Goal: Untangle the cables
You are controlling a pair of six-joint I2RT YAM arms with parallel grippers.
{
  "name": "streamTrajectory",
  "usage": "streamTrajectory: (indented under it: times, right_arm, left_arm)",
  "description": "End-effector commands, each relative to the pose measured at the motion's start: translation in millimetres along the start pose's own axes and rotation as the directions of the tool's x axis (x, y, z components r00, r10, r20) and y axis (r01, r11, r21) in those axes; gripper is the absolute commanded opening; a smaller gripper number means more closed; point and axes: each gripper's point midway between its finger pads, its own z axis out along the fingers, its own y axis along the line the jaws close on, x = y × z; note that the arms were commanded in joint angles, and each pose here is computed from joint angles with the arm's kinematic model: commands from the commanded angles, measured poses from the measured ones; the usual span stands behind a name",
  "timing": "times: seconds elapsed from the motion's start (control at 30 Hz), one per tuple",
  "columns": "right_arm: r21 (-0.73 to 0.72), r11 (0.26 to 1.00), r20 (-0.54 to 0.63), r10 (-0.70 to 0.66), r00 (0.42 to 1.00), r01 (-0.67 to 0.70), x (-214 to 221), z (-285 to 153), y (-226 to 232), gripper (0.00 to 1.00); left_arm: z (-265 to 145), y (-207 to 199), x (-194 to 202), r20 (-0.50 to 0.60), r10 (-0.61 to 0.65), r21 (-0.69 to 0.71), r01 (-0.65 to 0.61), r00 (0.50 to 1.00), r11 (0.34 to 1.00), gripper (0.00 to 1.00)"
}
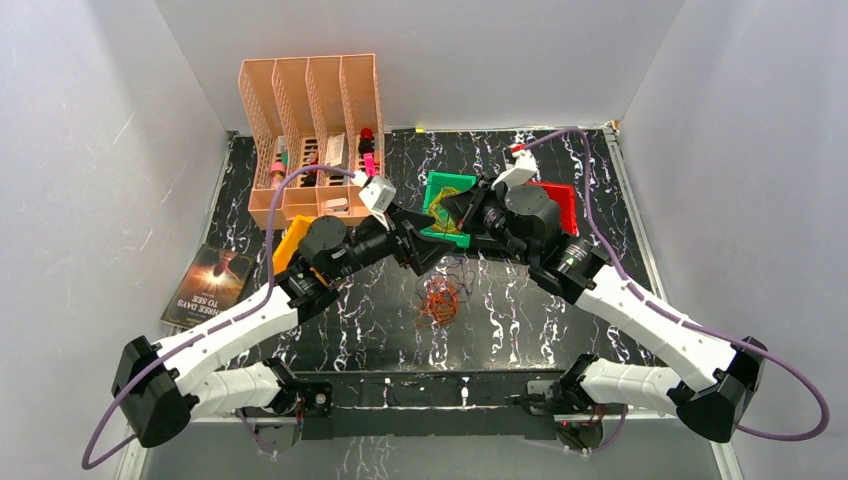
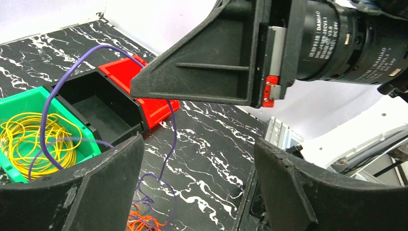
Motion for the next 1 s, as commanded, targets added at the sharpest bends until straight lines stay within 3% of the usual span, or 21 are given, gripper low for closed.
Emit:
streamTrajectory:
  times: [0.0,0.3,0.5,0.8,0.97]
  right_arm:
    - [-0.117,0.991,0.062,0.065,0.996,-0.057,-25.5,-8.1,30.3,0.0]
    - [-0.188,0.978,0.043,0.1,0.994,-0.09,-25.4,-13.2,44.4,0.0]
    - [-0.244,0.963,0.046,0.126,0.991,-0.111,-30.6,-17.9,56.1,0.0]
    - [-0.415,0.904,0.157,0.18,0.971,-0.101,-79.5,-50.2,96.4,0.0]
    - [-0.462,0.885,0.234,0.182,0.955,-0.056,-111.6,-67.9,114.9,0.0]
  left_arm:
    - [8.0,-3.9,-21.0,0.085,0.044,0.015,-0.045,0.995,0.999,0.81]
    - [16.2,18.1,0.9,0.058,0.015,-0.057,-0.012,0.998,0.998,0.7]
    - [27.0,17.4,17.9,0.027,-0.02,-0.013,0.021,0.999,1.0,0.44]
    - [31.3,27.1,60.9,-0.045,-0.086,-0.002,0.086,0.995,0.996,0.42]
    - [30.5,32.1,91.8,-0.12,-0.132,-0.004,0.133,0.984,0.991,0.29]
